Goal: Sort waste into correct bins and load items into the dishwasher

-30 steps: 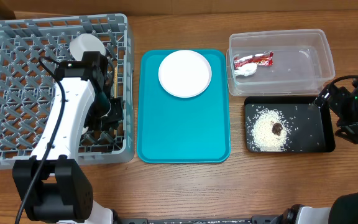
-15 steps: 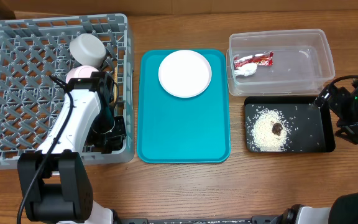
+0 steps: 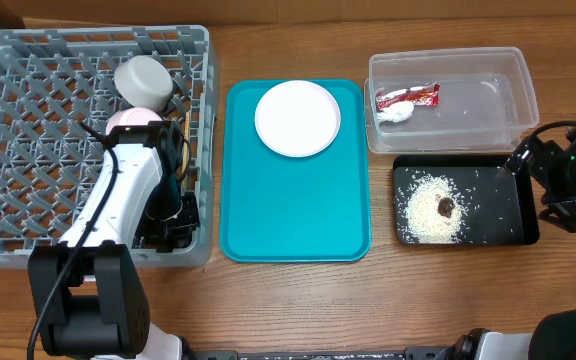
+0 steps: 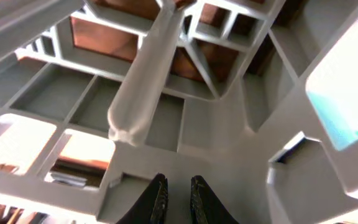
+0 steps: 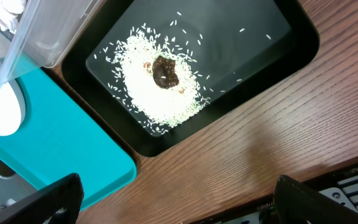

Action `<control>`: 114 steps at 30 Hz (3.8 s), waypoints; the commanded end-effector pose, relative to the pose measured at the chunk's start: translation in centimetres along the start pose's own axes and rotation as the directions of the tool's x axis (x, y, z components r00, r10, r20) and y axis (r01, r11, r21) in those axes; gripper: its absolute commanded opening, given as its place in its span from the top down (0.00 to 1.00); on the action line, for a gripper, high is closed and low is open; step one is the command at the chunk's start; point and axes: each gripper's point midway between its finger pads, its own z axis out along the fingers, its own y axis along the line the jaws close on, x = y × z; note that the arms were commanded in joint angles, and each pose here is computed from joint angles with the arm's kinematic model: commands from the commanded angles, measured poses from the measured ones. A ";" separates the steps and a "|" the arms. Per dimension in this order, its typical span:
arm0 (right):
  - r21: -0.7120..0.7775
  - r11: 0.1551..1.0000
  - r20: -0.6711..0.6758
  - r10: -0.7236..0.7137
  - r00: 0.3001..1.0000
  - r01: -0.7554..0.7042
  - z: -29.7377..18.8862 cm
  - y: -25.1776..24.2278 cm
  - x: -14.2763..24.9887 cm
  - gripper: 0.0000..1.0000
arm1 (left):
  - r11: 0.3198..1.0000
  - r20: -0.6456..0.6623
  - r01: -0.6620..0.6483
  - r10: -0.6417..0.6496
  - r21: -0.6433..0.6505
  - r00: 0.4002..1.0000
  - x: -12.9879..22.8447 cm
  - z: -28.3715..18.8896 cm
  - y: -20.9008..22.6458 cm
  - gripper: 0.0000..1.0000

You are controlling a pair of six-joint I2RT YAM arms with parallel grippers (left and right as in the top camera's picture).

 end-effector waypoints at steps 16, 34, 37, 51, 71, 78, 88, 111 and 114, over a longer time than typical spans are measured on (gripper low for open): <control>-0.016 1.000 0.023 -0.009 1.000 0.010 -0.7 0.3 0.0 0.00 | 1.000 0.033 0.011 -0.011 -0.010 0.999 -0.2 -0.3 0.2 0.82; -0.015 1.000 0.023 -0.009 1.000 0.010 -0.7 0.3 0.0 0.00 | 0.998 0.220 0.013 -0.026 0.063 0.975 -1.9 -5.1 -0.3 0.83; -0.016 1.000 0.024 -0.009 1.000 0.010 -0.7 0.3 0.0 0.00 | 0.996 0.313 0.002 -0.030 0.089 0.949 -2.3 -7.8 -0.2 0.83; -0.019 1.000 0.033 -0.012 0.999 0.012 -0.7 0.4 -0.3 0.00 | 0.892 0.768 -0.318 -0.050 0.323 0.639 -2.2 -22.4 -5.4 0.60; -0.020 1.000 0.034 -0.012 0.999 0.013 -0.7 0.4 -0.3 0.00 | 0.654 0.884 -0.755 0.381 -0.050 0.272 -6.9 -21.0 -24.8 0.09; -0.020 1.000 0.034 -0.012 0.999 0.012 -0.7 0.4 -0.3 0.00 | 0.615 0.791 -0.784 0.520 -0.087 0.321 -9.9 -13.1 -28.9 0.14; -0.020 1.000 0.034 -0.012 0.999 0.012 -0.7 0.4 -0.3 0.00 | 0.615 0.614 -0.784 0.652 -0.086 0.445 -10.9 -3.3 -29.8 0.20; -0.020 1.000 0.034 -0.012 0.999 0.012 -0.7 0.4 -0.3 0.00 | 0.616 0.507 -0.756 0.735 -0.221 0.451 -10.5 -1.9 -29.6 0.96; -0.020 1.000 0.034 -0.012 0.999 0.012 -0.7 0.4 -0.3 0.00 | 0.616 0.524 -0.756 0.730 -0.223 0.440 -10.4 -3.8 -30.1 0.96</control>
